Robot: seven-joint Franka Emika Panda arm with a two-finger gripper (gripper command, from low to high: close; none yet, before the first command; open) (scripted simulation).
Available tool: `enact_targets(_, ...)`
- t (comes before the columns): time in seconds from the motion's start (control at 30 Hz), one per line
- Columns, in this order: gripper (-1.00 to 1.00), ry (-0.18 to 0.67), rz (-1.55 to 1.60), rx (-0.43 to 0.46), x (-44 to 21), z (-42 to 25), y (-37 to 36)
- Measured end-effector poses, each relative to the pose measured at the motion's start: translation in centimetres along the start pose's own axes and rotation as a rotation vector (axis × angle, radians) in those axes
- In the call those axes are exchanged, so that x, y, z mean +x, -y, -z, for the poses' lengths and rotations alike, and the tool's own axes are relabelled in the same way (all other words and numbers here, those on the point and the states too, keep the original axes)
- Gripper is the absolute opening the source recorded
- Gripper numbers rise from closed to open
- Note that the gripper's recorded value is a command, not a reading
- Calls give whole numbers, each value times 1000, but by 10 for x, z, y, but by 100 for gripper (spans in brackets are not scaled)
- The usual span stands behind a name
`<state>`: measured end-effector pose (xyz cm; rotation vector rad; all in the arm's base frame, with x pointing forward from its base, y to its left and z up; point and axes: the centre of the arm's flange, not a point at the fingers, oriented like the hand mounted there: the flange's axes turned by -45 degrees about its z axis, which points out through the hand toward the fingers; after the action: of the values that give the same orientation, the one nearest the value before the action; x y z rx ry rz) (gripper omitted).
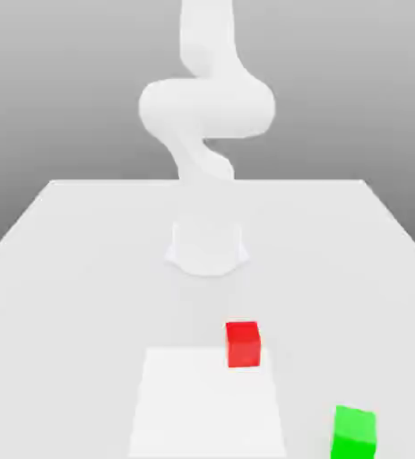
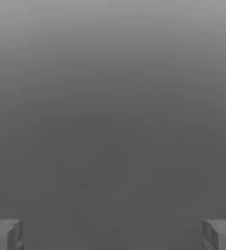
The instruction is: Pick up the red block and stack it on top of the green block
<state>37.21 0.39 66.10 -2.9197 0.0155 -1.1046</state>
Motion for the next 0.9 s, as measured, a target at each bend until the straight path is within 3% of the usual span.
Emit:
enact_targets(0.27, 0, 298, 10, 28, -103, -176, 21)
enact_targets(0.57, 0, 664, 58, 7, -308, -300, 40)
enact_targets(0.77, 0, 723, 67, 2, -375, -348, 41)
enact_targets(0.8, -100, 723, 67, 2, -380, -352, 41)
enact_targets(0.9, -100, 723, 66, 2, -380, -352, 41)
